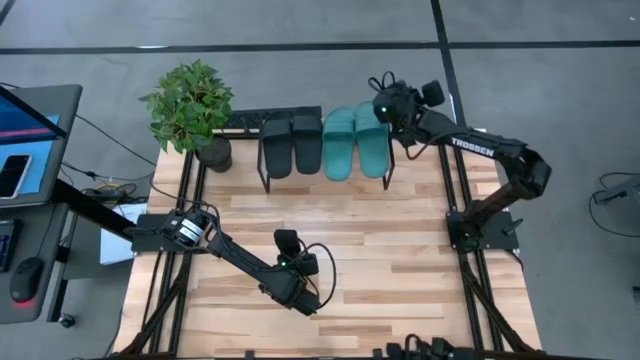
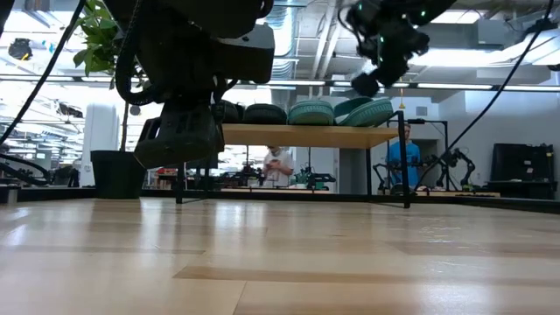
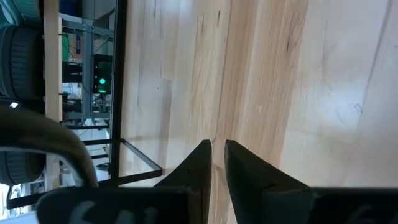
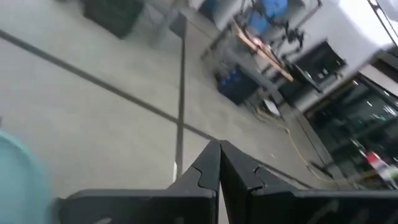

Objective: Pick and place slides into the shelf
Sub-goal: Adjust the green slipper on the shelf

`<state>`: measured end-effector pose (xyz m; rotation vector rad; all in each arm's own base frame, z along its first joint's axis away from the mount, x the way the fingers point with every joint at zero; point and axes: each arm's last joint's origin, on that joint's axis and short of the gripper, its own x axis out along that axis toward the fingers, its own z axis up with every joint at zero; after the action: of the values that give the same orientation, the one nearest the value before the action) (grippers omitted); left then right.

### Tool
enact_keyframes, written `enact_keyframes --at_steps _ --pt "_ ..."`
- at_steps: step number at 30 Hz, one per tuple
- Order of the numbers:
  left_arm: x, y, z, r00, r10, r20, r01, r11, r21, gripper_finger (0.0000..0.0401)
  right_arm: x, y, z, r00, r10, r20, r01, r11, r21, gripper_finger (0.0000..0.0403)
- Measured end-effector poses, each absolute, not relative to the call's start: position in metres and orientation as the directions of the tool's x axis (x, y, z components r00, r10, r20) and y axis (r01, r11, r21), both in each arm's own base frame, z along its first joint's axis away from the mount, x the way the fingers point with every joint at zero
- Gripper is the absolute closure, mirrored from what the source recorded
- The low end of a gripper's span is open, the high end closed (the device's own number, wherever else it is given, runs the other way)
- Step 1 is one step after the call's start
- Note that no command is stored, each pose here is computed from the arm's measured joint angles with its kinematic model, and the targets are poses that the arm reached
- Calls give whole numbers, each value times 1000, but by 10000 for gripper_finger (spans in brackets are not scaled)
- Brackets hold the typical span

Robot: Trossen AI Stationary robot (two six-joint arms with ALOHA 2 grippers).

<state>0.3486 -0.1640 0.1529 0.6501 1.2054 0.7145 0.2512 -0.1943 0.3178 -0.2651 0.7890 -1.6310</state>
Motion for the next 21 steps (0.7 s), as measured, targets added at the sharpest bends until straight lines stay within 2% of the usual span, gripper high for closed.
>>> enact_keyframes --at_steps 9,18,21 --pt "349 -164 153 199 782 -590 -143 619 772 365 233 -213 289 -328 -900 -288 762 -71 -644 403" --pt "349 -163 153 197 783 -590 -144 618 773 365 235 -213 287 -282 -904 -320 783 -25 -621 403" --pt "349 -163 153 197 782 -591 -144 619 772 365 236 -213 286 -240 -905 -352 803 19 -596 403"
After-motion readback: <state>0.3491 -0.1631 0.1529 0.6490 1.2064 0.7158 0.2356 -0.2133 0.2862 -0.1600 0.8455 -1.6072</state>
